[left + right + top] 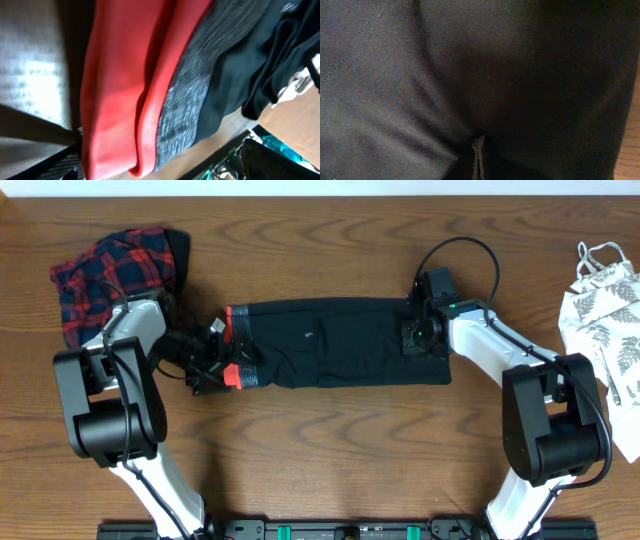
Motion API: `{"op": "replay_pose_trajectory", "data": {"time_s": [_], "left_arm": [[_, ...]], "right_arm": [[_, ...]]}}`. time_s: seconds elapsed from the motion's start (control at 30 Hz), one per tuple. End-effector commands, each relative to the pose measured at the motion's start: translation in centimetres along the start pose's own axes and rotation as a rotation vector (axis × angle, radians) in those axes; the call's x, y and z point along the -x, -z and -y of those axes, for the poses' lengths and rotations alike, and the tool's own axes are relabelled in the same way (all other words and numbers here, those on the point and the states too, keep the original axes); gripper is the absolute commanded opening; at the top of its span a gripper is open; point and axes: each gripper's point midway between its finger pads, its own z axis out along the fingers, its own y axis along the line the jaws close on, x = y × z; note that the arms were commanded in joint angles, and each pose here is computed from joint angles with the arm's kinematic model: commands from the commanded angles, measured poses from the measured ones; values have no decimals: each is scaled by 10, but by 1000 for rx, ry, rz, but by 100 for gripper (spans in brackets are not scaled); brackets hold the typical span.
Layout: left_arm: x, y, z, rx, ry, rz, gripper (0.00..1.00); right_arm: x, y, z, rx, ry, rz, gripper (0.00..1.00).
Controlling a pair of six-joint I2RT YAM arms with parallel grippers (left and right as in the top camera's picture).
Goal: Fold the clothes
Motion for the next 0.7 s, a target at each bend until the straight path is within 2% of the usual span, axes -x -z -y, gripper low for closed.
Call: {"op": "replay_pose_trajectory", "data": {"time_s": [0.0, 0.17, 0.33, 0.67], "left_arm": [[-6, -25, -35, 88, 23, -31, 98], [-22, -47, -32, -33, 112, -42, 98], [-43, -60, -41, -34, 258, -80, 98], [-69, -61, -43, -21, 337, -166, 98]], "right_arm": [[-39, -25, 25, -115, -13, -123, 1], [-39, -25, 25, -115, -13, -123, 1], [-39, -25, 25, -115, -13, -125, 1], [-41, -24, 26, -117, -13, -130, 1]]}}
